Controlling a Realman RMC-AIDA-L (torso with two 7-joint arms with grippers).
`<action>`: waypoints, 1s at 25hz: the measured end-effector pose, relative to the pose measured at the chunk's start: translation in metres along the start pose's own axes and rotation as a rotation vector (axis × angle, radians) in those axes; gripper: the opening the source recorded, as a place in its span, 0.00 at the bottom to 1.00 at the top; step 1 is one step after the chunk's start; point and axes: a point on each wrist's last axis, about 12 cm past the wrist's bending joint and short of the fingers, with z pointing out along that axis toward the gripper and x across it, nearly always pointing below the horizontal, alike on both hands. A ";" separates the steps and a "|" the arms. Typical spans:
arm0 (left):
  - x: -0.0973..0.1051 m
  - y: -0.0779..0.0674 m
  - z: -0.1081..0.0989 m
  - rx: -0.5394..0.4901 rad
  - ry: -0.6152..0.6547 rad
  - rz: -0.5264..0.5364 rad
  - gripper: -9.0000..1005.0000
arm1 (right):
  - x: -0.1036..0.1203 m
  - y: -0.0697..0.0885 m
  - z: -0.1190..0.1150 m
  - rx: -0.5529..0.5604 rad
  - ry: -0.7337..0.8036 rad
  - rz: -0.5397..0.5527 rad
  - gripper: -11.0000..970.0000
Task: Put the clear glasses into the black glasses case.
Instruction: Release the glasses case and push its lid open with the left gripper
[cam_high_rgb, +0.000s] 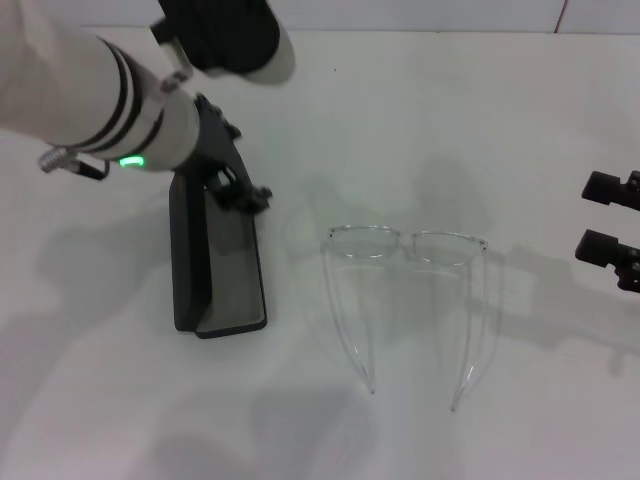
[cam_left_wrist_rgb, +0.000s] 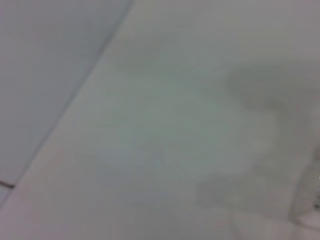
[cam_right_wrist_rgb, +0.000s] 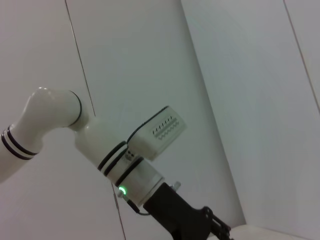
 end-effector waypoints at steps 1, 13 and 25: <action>-0.001 0.001 -0.002 -0.018 0.000 -0.018 0.75 | 0.000 0.000 -0.001 0.002 0.000 -0.002 0.75; -0.005 0.000 -0.018 -0.041 -0.002 -0.289 0.75 | 0.001 -0.001 -0.004 0.016 0.006 -0.005 0.75; 0.010 0.007 -0.021 -0.025 0.063 -0.545 0.75 | 0.006 -0.002 -0.005 0.032 0.029 -0.020 0.75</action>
